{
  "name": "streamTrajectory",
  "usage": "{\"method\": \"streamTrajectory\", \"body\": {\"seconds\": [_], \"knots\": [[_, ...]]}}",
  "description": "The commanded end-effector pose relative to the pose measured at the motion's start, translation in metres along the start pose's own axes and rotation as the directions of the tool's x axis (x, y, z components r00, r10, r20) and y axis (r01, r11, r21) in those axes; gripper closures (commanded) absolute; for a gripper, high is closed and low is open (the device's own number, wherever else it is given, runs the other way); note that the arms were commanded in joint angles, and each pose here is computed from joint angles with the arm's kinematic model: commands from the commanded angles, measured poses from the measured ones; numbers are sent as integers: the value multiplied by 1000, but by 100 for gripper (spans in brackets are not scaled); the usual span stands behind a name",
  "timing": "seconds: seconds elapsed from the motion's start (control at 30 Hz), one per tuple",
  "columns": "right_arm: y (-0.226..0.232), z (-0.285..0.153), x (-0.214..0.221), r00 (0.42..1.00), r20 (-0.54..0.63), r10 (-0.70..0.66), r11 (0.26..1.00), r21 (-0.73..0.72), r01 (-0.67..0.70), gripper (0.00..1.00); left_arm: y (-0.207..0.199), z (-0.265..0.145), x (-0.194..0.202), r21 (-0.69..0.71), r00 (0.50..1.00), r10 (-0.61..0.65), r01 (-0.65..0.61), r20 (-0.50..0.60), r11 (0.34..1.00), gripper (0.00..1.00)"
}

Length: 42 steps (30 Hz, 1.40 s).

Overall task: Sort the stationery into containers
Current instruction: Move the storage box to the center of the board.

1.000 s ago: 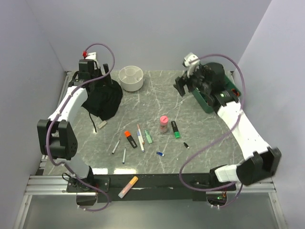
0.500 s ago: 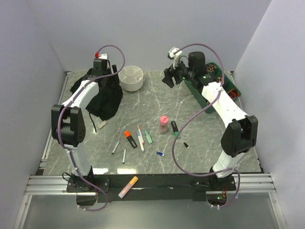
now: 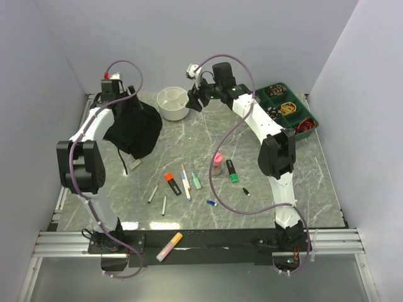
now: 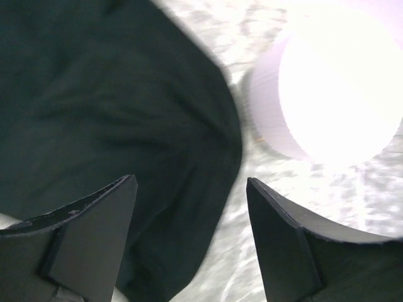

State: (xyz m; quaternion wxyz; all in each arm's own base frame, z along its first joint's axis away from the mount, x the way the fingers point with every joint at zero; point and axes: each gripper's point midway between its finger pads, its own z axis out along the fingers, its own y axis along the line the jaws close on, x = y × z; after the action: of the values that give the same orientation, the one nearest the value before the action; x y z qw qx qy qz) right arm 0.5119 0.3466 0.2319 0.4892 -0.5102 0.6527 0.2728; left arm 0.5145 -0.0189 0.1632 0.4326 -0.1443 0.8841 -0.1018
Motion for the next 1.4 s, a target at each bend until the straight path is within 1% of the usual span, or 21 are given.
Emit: {"method": "streamTrajectory", "body": {"seconds": [0.0,0.07,0.13,0.17,0.2,0.23,0.27,0.33,0.37,0.5,0.53,0.67,0.83,0.9,0.93,0.97,1.03,1.07,1.17,1.3,1.37], "knots": [[-6,-20,-29,999,43,-5,998,64,2,31,-55,23,-16,162,1000,-17,12,25,987,25],[-2,-26,-27,1000,23,8,998,66,-9,32,-66,35,-26,183,999,-14,5,46,983,26],[3,-30,-14,1000,-14,19,998,67,-18,32,-75,43,-33,190,997,-10,-4,73,982,28],[5,-37,-17,1000,-14,8,997,73,-7,32,-79,51,-38,187,996,-5,-11,86,982,28],[8,-37,-9,999,-35,19,997,75,-16,32,-87,55,-38,191,995,15,-33,94,981,29],[8,-41,-7,999,-43,23,997,80,-19,32,-85,66,-33,168,996,24,-39,92,985,31],[8,-46,-10,999,-42,19,996,86,-15,32,-92,66,-41,174,993,31,-50,113,983,33],[9,-51,-9,999,-48,22,996,93,-17,31,-100,74,-40,166,991,47,-67,122,984,38],[8,-54,-10,999,-48,23,995,101,-18,31,-105,78,-35,161,991,56,-75,120,984,42],[8,-59,-10,998,-53,28,993,113,-22,31,-108,89,-26,123,988,96,-111,118,986,45],[7,-61,-12,998,-50,29,993,116,-23,31,-102,93,-25,88,987,100,-111,123,990,46],[4,-64,-13,998,-45,34,992,126,-28,31,-97,100,-20,41,984,128,-134,122,990,55],[-2,-68,-12,998,-42,45,990,139,-39,31,-91,105,-19,-10,977,163,-163,134,987,55],[-5,-70,-10,998,-41,50,989,142,-44,31,-91,106,-18,-19,974,179,-178,136,984,57],[-5,-70,-9,998,-43,55,989,141,-48,31,-92,107,-18,-20,973,187,-186,138,982,59],[-6,-71,-7,997,-44,61,988,143,-54,32,-95,107,-17,-19,969,203,-202,139,979,68],[-8,-74,-9,997,-37,62,988,145,-56,32,-97,106,-18,-25,965,217,-215,147,976,77],[-9,-75,-8,997,-38,65,988,146,-59,32,-101,104,-18,-21,962,228,-227,153,974,84],[-11,-79,-5,997,-40,72,987,148,-65,33,-114,96,-20,-14,952,255,-256,168,967,99],[-12,-83,-4,996,-44,73,986,154,-65,33,-136,75,-20,37,944,281,-291,173,956,99],[-13,-90,-4,997,-49,62,984,168,-53,33,-150,64,-11,82,943,295,-310,152,947,99]]}}
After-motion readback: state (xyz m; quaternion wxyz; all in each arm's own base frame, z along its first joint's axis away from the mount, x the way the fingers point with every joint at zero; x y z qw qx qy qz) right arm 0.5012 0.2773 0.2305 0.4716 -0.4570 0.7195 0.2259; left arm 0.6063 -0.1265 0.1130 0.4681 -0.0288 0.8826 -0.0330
